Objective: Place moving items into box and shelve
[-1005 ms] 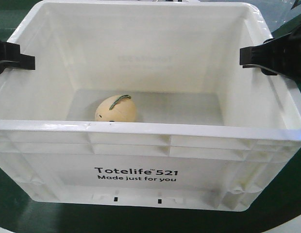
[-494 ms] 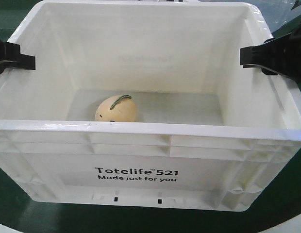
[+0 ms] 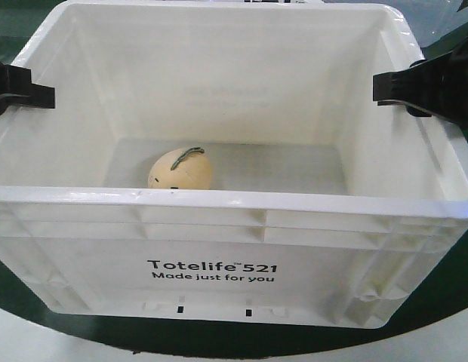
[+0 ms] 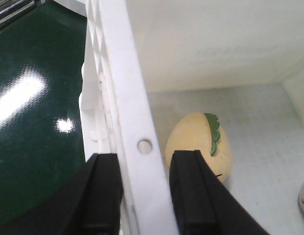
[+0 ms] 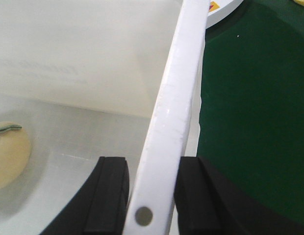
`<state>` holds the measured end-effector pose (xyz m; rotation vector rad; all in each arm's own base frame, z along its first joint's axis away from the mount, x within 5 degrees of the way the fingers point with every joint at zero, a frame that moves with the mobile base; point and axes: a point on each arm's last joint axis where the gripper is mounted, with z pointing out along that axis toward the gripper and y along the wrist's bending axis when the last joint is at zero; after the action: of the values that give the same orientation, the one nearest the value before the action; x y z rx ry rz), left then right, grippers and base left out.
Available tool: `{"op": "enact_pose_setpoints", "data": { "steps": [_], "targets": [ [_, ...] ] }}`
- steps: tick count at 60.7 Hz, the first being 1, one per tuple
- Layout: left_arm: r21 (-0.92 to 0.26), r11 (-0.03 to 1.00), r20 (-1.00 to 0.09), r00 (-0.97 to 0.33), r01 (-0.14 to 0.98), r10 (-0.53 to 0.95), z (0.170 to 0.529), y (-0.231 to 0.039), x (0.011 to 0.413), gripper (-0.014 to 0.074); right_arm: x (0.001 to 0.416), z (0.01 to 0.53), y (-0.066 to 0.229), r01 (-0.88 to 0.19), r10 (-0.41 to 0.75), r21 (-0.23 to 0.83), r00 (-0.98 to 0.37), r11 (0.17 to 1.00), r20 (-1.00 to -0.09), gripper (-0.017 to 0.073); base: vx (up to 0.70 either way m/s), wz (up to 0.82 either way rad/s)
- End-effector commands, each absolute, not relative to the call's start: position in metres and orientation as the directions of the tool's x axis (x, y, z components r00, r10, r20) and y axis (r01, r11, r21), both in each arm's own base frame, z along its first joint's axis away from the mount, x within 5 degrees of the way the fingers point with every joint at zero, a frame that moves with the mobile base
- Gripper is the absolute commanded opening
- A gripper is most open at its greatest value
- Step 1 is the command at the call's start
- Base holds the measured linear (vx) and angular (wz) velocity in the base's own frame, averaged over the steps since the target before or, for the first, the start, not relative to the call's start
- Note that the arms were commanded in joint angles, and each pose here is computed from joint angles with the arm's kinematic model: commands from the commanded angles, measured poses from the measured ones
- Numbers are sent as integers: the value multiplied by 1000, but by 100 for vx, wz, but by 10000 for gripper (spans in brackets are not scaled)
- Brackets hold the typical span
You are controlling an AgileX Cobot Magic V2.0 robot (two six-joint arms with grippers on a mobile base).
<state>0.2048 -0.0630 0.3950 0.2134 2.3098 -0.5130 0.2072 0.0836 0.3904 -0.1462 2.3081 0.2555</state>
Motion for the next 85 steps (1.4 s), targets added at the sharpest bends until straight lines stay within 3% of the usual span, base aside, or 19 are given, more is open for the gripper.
{"op": "enact_pose_setpoints", "data": {
  "steps": [1,48,85],
  "targets": [
    [-401,837,-798,-592,373,-118,431,-72,193,-8,208,418,83,-217,22,162,-534,963,-845,-6,-13,5],
    [-401,837,-798,-592,373,-118,431,-72,193,-8,208,418,83,-217,23,163,-533,962,-846,-6,-15,17],
    [-401,837,-797,-592,373,-118,431,-72,193,-8,208,418,83,-217,22,163,-534,962,-845,-6,-15,43]
  ]
}}
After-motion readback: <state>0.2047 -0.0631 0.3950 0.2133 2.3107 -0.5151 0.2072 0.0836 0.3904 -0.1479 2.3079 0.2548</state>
